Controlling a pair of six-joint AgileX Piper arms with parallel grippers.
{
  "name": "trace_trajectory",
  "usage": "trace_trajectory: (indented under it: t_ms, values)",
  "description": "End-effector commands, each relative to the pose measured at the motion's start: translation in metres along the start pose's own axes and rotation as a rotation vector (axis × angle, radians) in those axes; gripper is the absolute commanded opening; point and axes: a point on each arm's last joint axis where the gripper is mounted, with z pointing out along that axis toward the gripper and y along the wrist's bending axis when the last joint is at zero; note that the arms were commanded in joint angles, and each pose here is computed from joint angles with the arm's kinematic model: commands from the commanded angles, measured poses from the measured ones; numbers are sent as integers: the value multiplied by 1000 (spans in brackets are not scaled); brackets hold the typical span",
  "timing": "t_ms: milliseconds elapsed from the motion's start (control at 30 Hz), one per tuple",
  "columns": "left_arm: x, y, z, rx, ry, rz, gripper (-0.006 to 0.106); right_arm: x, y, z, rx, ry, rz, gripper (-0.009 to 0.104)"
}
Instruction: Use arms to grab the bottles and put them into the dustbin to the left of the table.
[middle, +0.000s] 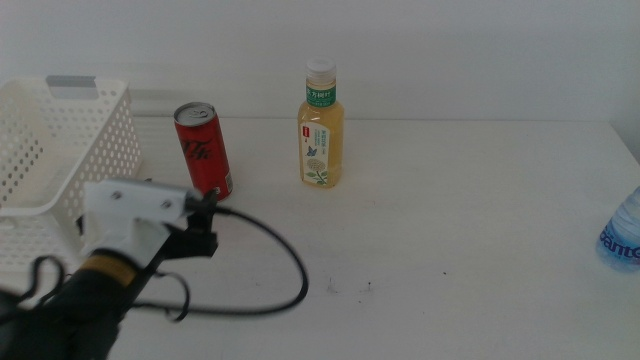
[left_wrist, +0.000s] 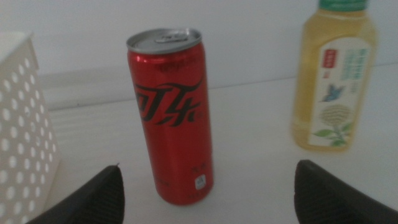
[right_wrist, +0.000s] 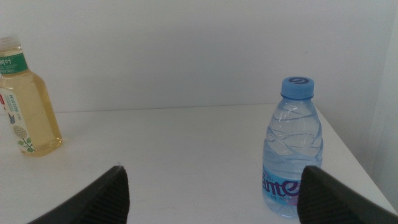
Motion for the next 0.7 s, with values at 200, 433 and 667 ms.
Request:
trace_trajectory:
  t_ms: [200, 433, 667]
  values:
    - [8, 1, 57, -103, -7, 12, 94, 0, 0, 0, 2, -10, -13, 87]
    - [18, 3, 98, -125, 23, 1, 94, 0, 0, 0, 2, -10, -13, 87]
    - [26, 15, 129, -150, 38, -7, 94, 0, 0, 0, 2, -10, -13, 87]
